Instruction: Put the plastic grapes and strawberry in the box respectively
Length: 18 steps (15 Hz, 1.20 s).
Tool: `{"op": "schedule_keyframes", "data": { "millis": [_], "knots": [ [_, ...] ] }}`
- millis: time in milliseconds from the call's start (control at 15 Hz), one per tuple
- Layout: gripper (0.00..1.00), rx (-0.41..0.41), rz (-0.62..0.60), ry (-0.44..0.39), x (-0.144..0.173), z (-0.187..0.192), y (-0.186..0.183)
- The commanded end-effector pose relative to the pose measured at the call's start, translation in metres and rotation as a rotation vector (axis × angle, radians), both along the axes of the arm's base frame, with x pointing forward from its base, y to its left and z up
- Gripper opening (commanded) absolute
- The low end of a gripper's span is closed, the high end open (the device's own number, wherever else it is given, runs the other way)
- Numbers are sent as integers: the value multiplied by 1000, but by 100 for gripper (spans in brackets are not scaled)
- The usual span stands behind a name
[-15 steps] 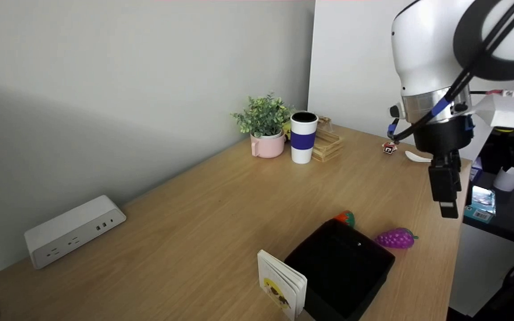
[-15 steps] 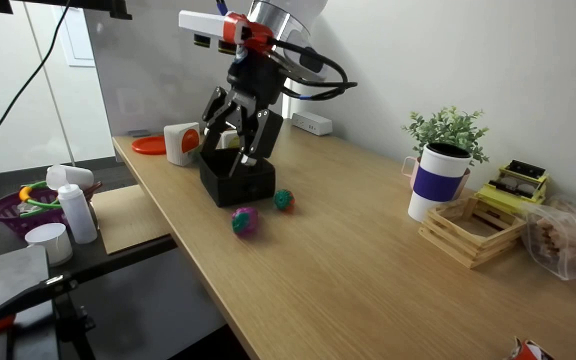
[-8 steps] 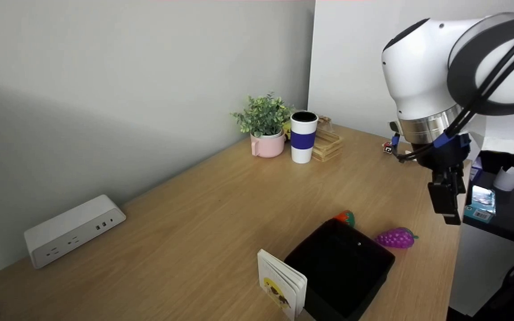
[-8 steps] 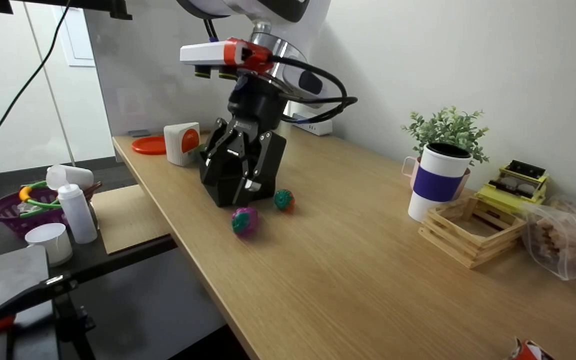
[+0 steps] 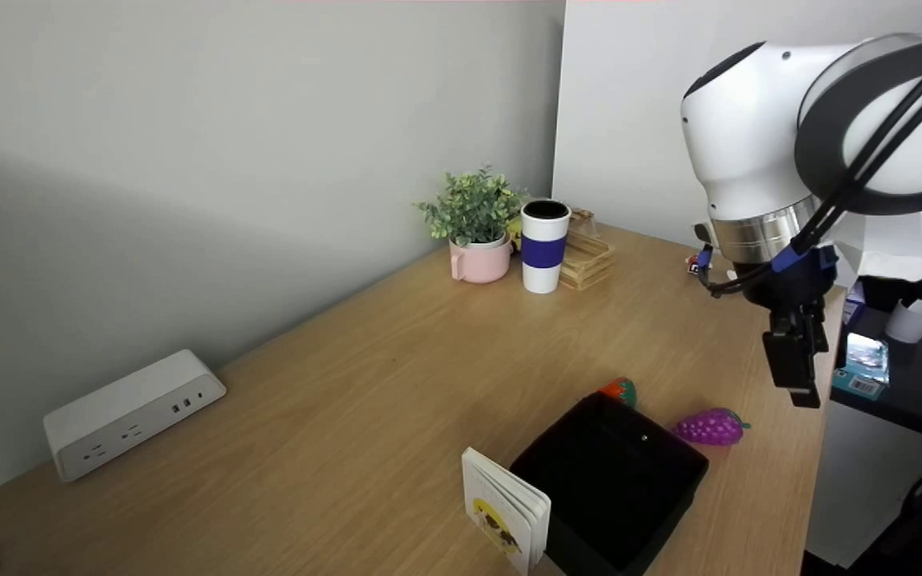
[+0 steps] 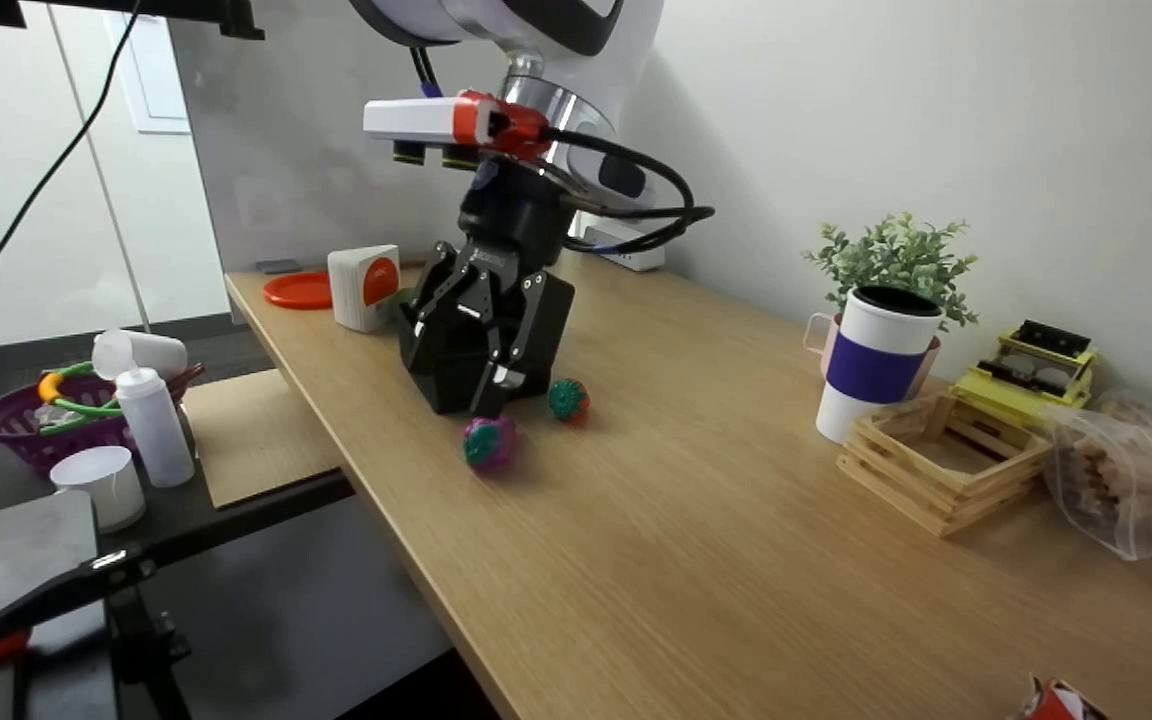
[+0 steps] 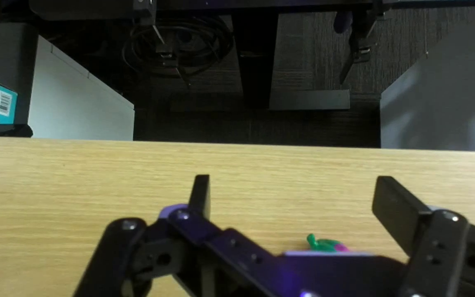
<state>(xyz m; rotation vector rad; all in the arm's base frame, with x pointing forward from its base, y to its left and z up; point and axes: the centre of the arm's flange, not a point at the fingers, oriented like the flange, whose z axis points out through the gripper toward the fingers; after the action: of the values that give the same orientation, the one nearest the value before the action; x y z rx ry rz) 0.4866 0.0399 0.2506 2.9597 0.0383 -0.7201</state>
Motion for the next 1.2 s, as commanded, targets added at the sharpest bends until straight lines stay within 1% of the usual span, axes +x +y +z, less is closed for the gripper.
{"op": "schedule_keyframes", "data": {
  "millis": [0, 133, 200, 267, 533, 667, 733, 800, 933, 1000, 1133],
  "knots": [
    [100, 120, -28, -125, 16, -9, 2],
    [100, 187, -27, -181, 28, -13, 8],
    [100, 204, -3, -187, 32, -16, 10],
    [100, 212, 29, -176, 34, -19, 12],
    [100, 176, 186, 13, 23, -41, 16],
    [100, 154, 248, 83, 20, -48, 18],
    [100, 160, 187, 27, 11, -45, 15],
    [100, 156, 205, 49, 10, -48, 16],
    [100, 154, 219, 63, 11, -51, 17],
    [100, 154, 221, 64, 12, -50, 18],
    [100, 158, 179, 31, 16, -53, 16]
  ]
}}
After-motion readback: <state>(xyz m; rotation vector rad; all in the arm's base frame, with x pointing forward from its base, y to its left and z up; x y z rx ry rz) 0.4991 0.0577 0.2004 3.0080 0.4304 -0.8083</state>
